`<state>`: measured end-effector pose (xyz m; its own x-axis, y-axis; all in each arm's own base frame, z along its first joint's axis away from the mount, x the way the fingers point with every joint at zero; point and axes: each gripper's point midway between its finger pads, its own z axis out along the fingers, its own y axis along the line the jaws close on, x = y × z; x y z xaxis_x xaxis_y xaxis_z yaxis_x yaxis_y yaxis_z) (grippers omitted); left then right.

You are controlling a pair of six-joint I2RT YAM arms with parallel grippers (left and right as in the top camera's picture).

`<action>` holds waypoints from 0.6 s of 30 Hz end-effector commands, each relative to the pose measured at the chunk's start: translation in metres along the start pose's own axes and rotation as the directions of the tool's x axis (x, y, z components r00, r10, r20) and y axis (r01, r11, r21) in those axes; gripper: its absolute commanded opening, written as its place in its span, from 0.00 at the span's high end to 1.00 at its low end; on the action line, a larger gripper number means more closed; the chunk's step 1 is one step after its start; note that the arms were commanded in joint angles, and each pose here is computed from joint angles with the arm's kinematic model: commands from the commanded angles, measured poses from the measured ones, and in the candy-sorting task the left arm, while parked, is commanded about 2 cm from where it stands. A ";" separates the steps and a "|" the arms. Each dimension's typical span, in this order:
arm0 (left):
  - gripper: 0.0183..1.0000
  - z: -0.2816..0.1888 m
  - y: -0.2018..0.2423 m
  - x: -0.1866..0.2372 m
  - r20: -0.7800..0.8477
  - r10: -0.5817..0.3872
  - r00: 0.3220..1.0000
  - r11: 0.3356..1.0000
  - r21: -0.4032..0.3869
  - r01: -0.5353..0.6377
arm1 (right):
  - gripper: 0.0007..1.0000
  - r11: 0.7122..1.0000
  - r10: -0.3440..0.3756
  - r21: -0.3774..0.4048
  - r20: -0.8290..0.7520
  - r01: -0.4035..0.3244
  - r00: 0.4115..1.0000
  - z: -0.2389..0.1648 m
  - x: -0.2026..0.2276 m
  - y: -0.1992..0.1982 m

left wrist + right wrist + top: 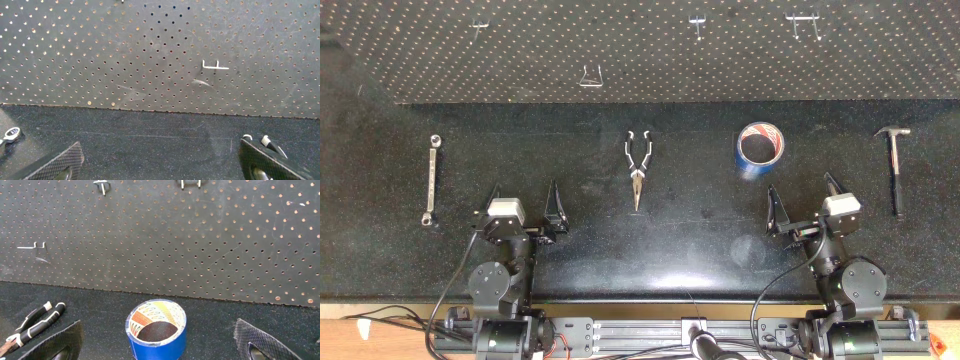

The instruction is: Place Tools Onto Pegboard

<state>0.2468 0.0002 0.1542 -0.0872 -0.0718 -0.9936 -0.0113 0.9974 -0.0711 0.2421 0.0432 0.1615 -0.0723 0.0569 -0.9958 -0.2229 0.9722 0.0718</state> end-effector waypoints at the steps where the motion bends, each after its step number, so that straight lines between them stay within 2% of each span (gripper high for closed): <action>1: 0.00 0.000 0.001 0.001 0.001 0.002 1.000 1.000 -0.002 -0.002 | 0.02 1.000 0.006 0.001 0.002 -0.006 1.000 0.000 0.001 0.000; 6: 0.00 0.005 0.002 0.005 -0.088 0.004 0.996 1.000 -0.017 -0.006 | 0.02 1.000 0.006 0.001 0.002 -0.006 1.000 0.000 0.001 0.000; 8: 0.00 0.010 0.002 -0.016 -0.123 0.081 0.989 0.996 -0.019 -0.084 | 0.02 1.000 0.006 0.001 0.002 -0.006 1.000 0.000 0.001 0.000; 10: 0.00 0.018 0.012 -0.028 -0.261 0.143 0.955 0.984 -0.062 -0.164 | 0.02 1.000 0.006 0.001 0.002 -0.006 1.000 0.000 0.001 0.000; 13: 0.01 0.021 0.030 -0.016 -0.488 0.181 0.854 0.963 -0.089 -0.255 | 0.02 1.000 0.006 0.001 0.002 -0.006 1.000 0.000 0.001 0.000; 15: 0.00 0.009 0.057 0.008 -0.700 0.216 0.680 0.935 -0.052 -0.350 | 0.02 1.000 0.007 0.001 0.002 -0.007 1.000 0.000 0.001 0.000; 16: 0.01 0.005 0.075 0.015 -0.761 0.164 0.628 0.929 -0.095 -0.358 | 0.02 1.000 0.006 0.001 0.002 -0.006 1.000 0.000 0.001 0.000; 18: 0.01 0.000 0.096 0.022 -0.811 0.079 0.579 0.928 -0.153 -0.340 | 0.02 1.000 0.006 0.001 0.002 -0.006 1.000 0.000 0.001 0.000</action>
<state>0.2438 0.0688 0.1188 -0.8336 0.0582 -0.5493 -0.0904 0.9666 0.2397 0.2420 0.0430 0.1624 -0.0685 0.0572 -0.9960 -0.2221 0.9724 0.0711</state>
